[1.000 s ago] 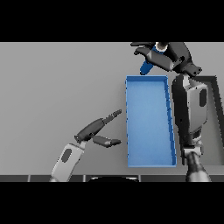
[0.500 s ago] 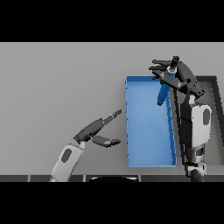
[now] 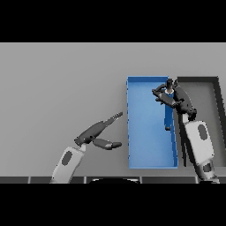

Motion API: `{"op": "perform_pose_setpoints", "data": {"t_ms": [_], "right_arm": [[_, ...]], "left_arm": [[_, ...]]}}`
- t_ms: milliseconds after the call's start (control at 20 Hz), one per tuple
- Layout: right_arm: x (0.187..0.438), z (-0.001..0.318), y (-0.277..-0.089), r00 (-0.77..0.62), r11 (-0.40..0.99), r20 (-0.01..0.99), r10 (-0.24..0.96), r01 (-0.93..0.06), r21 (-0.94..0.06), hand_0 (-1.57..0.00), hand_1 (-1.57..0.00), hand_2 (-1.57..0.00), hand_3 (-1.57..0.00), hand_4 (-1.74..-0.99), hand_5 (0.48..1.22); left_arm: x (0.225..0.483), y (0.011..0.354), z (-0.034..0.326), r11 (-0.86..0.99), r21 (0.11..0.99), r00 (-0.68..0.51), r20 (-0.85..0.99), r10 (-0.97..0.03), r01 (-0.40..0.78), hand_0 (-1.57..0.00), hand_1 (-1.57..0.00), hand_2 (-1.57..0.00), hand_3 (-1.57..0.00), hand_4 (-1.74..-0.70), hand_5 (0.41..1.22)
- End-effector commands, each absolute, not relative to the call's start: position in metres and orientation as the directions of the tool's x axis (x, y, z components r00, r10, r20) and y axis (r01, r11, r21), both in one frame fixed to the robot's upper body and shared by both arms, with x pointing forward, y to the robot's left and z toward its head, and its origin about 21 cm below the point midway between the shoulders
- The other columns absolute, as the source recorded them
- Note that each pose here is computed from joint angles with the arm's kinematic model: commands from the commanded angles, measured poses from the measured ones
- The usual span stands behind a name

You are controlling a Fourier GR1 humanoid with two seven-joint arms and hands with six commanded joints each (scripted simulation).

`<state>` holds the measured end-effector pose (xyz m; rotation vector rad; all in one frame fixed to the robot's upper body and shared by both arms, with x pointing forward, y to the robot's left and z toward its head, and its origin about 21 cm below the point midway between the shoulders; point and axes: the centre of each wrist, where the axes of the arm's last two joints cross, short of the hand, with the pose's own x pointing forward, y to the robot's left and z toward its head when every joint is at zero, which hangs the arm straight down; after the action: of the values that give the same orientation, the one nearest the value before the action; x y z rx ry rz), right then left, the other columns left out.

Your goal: Pick up the blue pipe and place it into the blue bin.

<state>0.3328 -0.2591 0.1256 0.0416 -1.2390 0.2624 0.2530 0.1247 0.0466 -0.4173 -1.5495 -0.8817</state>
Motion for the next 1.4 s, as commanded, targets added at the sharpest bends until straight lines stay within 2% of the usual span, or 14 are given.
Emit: {"op": "perform_pose_setpoints", "data": {"t_ms": [0, 50, 100, 200, 250, 300, 400, 450, 600, 950, 1150, 1350], "right_arm": [[0.332, 0.118, -0.258, 0.332, 0.971, 0.924, 0.189, -0.204, -0.126, -1.57, -1.57, -1.57, -0.91, -1.741, 1.221], [0.334, 0.112, -0.259, 0.366, 0.972, 0.908, 0.206, -0.184, -0.147, -1.57, -1.55, -1.57, -0.85, -1.741, 1.221], [0.338, 0.112, -0.260, 0.389, 0.971, 0.894, 0.221, -0.174, -0.165, -1.46, -1.34, -1.34, -0.79, -1.678, 1.221], [0.343, 0.107, -0.261, 0.451, 0.963, 0.853, 0.262, -0.185, -0.198, -0.94, -0.85, -0.86, -0.50, -1.503, 1.221], [0.344, 0.107, -0.263, 0.474, 0.957, 0.834, 0.283, -0.193, -0.215, -0.75, -0.68, -0.68, -0.40, -1.413, 1.221], [0.345, 0.110, -0.261, 0.477, 0.938, 0.812, 0.335, -0.249, -0.240, -0.60, -0.55, -0.55, -0.32, -1.337, 1.221], [0.342, 0.111, -0.249, 0.440, 0.889, 0.786, 0.434, -0.351, -0.294, -0.38, -0.35, -0.35, -0.21, -1.219, 1.137], [0.341, 0.114, -0.248, 0.423, 0.864, 0.770, 0.477, -0.387, -0.323, -0.31, -0.28, -0.28, -0.16, -1.175, 1.084], [0.339, 0.111, -0.247, 0.421, 0.821, 0.723, 0.547, -0.438, -0.366, -0.16, -0.14, -0.14, -0.08, -1.083, 0.934], [0.339, 0.101, -0.250, 0.444, 0.789, 0.664, 0.601, -0.458, -0.409, -0.03, -0.03, -0.03, -0.02, -1.038, 0.734], [0.339, 0.100, -0.249, 0.440, 0.770, 0.643, 0.627, -0.474, -0.427, -0.01, -0.01, -0.01, -0.01, -1.022, 0.672], [0.340, 0.099, -0.249, 0.439, 0.762, 0.634, 0.637, -0.485, -0.429, -0.01, -0.01, -0.01, 0.00, -1.022, 0.658]], "left_arm": [[0.251, 0.125, 0.045, 0.639, 0.288, -0.192, 0.957, -0.216, 0.714, 0.00, 0.00, 0.00, 0.00, -0.88, 0.421], [0.253, 0.122, 0.045, 0.637, 0.286, -0.186, 0.957, -0.221, 0.716, 0.00, 0.00, 0.00, 0.00, -0.88, 0.421], [0.252, 0.124, 0.045, 0.637, 0.289, -0.192, 0.957, -0.220, 0.715, 0.00, 0.00, 0.00, 0.00, -0.88, 0.421], [0.252, 0.124, 0.046, 0.638, 0.293, -0.193, 0.955, -0.224, 0.712, 0.00, 0.00, 0.00, 0.00, -0.88, 0.422], [0.250, 0.127, 0.043, 0.642, 0.286, -0.191, 0.958, -0.215, 0.712, 0.00, 0.00, 0.00, 0.00, -0.88, 0.425], [0.251, 0.128, 0.044, 0.647, 0.284, -0.187, 0.958, -0.216, 0.708, 0.00, 0.00, 0.00, 0.00, -0.88, 0.427], [0.248, 0.126, 0.045, 0.641, 0.282, -0.190, 0.959, -0.210, 0.714, 0.00, 0.00, 0.00, 0.00, -0.88, 0.430], [0.249, 0.125, 0.046, 0.639, 0.285, -0.190, 0.958, -0.215, 0.715, 0.00, 0.00, 0.00, 0.00, -0.88, 0.429], [0.248, 0.123, 0.045, 0.643, 0.285, -0.182, 0.958, -0.223, 0.711, 0.00, 0.00, 0.00, 0.00, -0.89, 0.428], [0.249, 0.124, 0.048, 0.642, 0.285, -0.192, 0.958, -0.213, 0.712, 0.00, 0.00, 0.00, 0.00, -0.89, 0.429], [0.246, 0.123, 0.046, 0.639, 0.281, -0.184, 0.959, -0.215, 0.716, 0.00, 0.00, 0.00, 0.00, -0.89, 0.431], [0.245, 0.129, 0.047, 0.647, 0.291, -0.194, 0.956, -0.219, 0.705, 0.00, 0.00, 0.00, 0.00, -0.88, 0.431]]}}
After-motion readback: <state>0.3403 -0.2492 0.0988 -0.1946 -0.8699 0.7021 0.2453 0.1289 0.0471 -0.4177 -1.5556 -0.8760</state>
